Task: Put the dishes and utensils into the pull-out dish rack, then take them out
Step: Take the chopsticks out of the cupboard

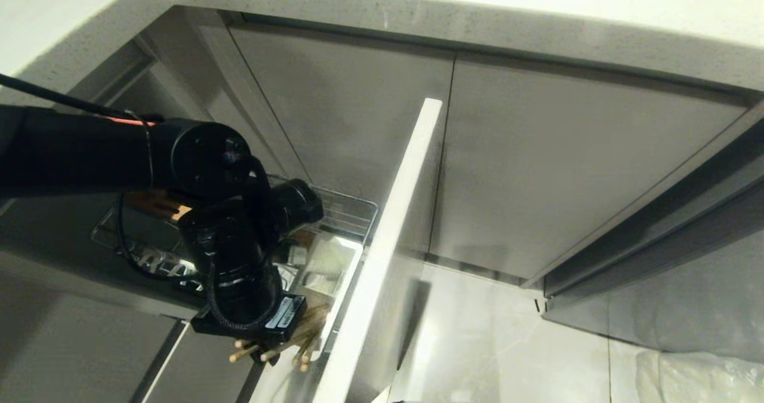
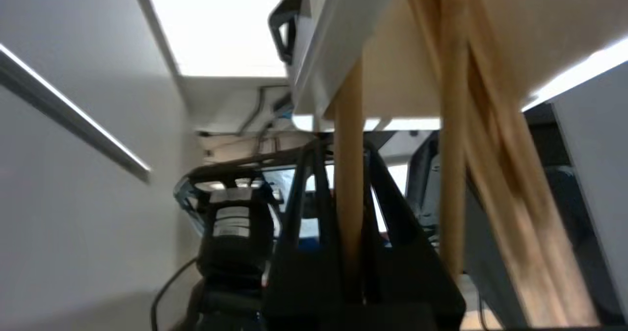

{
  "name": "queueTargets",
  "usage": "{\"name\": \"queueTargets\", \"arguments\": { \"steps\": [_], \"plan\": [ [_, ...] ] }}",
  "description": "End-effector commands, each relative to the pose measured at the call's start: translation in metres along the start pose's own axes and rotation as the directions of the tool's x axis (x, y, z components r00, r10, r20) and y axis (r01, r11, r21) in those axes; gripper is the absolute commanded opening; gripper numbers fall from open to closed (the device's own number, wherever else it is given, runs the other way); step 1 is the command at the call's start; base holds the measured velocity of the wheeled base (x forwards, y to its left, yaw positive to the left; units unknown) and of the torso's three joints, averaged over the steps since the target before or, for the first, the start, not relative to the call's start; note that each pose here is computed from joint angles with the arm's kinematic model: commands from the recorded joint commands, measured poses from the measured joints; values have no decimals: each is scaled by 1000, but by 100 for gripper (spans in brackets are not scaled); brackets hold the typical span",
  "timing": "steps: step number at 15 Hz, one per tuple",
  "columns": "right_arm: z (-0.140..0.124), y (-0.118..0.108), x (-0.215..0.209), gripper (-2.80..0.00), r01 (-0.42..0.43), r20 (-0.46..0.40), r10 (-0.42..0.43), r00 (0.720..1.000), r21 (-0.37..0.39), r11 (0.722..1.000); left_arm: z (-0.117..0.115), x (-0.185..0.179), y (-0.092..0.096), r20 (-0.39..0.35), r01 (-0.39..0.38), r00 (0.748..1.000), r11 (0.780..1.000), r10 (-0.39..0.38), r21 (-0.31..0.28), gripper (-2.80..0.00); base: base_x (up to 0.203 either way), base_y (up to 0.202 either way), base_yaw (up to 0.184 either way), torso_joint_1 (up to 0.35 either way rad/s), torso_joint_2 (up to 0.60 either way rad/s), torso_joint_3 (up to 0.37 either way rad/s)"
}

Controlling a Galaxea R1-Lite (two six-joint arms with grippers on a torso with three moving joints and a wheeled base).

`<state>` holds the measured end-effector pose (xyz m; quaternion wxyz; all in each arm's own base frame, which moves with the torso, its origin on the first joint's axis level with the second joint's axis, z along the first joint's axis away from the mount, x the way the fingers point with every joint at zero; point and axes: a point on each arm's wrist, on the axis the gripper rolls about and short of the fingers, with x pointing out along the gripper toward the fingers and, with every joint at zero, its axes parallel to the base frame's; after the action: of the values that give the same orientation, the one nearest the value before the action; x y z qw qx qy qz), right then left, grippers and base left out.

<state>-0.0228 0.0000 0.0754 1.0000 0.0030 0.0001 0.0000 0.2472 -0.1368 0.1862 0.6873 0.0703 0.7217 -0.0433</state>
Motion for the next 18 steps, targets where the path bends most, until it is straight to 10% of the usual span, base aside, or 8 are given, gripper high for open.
{"name": "queueTargets", "arguments": {
  "steps": [1,18],
  "plan": [
    [0,0,0,-280,0,0,0,1000,0,1000,-2,0,-1,-7,-4,1000,1000,4,-4,-280,0,0,0,0,0,0],
    [0,0,0,-280,0,0,0,1000,0,1000,-58,-62,13,178,118,978,992,-107,-51,-280,0,0,0,0,0,0]
  ]
}}
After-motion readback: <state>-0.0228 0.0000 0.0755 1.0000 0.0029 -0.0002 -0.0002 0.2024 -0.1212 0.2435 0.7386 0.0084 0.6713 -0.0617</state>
